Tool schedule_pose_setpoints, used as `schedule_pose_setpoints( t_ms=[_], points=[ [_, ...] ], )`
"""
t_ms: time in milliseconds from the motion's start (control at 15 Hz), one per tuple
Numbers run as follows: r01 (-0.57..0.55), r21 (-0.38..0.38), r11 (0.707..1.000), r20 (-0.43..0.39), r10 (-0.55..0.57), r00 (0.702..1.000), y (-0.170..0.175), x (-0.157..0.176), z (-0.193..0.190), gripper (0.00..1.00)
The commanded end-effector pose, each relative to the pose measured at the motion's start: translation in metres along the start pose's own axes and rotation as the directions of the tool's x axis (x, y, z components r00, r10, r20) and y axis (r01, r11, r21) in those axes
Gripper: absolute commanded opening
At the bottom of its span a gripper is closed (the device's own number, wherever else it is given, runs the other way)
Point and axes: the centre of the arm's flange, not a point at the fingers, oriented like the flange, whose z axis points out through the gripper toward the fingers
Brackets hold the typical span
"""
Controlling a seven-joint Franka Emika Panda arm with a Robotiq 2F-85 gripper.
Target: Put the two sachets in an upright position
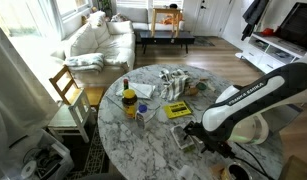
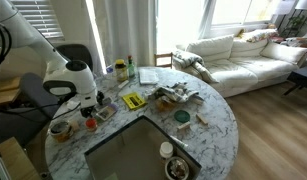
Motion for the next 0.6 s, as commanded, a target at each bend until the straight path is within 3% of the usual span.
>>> schedule_pose_setpoints(
  t_ms=[0, 133, 200, 400, 467, 533],
  points=[
    [-0.053, 0.02, 0.998, 0.049, 0.051, 0.997, 0.006, -0.003, 0.002, 1.0],
    [-0.086, 0.04, 0.995, 0.076, 0.083, 0.994, 0.003, -0.008, 0.004, 1.0],
    [-0.095, 0.041, 0.995, 0.086, 0.091, 0.992, 0.002, -0.011, 0.005, 0.95],
    [-0.11, 0.046, 0.993, 0.101, 0.105, 0.989, 0.002, -0.016, 0.009, 0.75],
    [-0.112, 0.049, 0.993, 0.095, 0.107, 0.99, 0.003, -0.016, 0.011, 0.63],
    [-0.114, 0.051, 0.992, 0.095, 0.109, 0.99, 0.003, -0.015, 0.012, 0.6]
  ],
)
